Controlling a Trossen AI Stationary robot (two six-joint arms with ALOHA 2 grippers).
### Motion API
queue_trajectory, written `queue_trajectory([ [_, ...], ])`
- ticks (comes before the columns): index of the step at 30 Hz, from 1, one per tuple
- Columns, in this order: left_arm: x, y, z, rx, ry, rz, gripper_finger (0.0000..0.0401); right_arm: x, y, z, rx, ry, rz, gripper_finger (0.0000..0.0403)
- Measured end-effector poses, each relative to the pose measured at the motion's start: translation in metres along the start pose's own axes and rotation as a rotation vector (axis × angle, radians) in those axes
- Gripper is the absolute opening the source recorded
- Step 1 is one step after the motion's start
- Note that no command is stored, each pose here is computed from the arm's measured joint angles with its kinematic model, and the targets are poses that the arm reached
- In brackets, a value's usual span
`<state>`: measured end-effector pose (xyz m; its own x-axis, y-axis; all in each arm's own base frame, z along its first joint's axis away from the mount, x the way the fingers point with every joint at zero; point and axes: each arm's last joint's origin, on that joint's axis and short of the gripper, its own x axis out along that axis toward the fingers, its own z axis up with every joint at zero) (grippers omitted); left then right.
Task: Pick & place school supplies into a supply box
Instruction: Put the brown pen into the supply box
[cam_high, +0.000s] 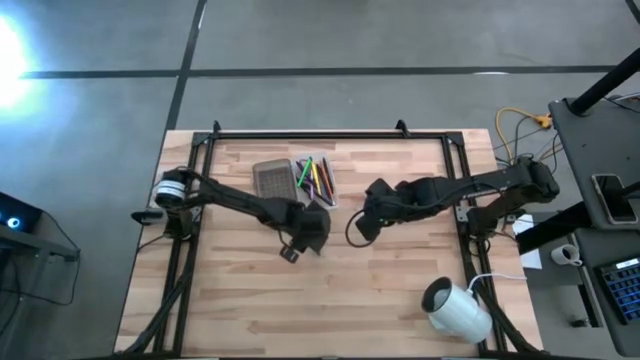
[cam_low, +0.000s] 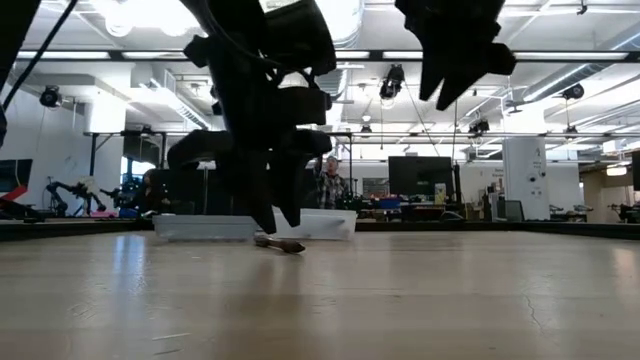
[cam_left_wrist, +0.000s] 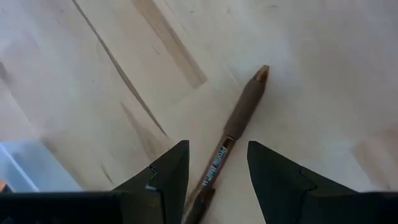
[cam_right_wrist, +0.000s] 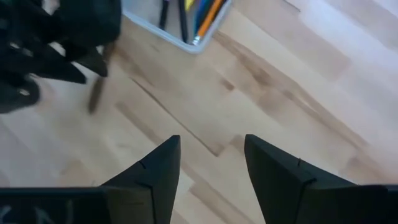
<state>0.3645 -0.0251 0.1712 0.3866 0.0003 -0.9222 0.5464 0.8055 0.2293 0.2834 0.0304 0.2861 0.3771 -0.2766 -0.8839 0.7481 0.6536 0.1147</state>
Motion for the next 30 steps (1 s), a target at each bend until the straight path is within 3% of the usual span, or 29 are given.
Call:
queue_trajectory([
  [6, 0.005, 0.005, -0.012, -0.006, -0.002, -0.044, 0.0147, 0.002, -0.011, -0.009, -0.006, -0.008, -0.044, 0.0166],
  [11, 0.012, 0.002, -0.020, 0.085, 0.007, -0.051, 0.0147, 0.001, -0.023, -0.017, 0.029, -0.007, -0.049, 0.0166],
  [15, 0.014, 0.004, -0.020, 0.087, -0.023, -0.028, 0.0139, 0.000, -0.036, -0.025, 0.083, -0.014, -0.048, 0.0166],
  [24, 0.023, 0.011, -0.029, 0.061, -0.027, -0.087, 0.0055, 0.001, -0.062, -0.044, 0.215, -0.035, -0.011, 0.0160],
  [30, 0.023, 0.011, -0.029, 0.059, -0.025, -0.106, 0.0011, -0.004, -0.070, -0.046, 0.212, -0.079, 0.008, 0.0159],
])
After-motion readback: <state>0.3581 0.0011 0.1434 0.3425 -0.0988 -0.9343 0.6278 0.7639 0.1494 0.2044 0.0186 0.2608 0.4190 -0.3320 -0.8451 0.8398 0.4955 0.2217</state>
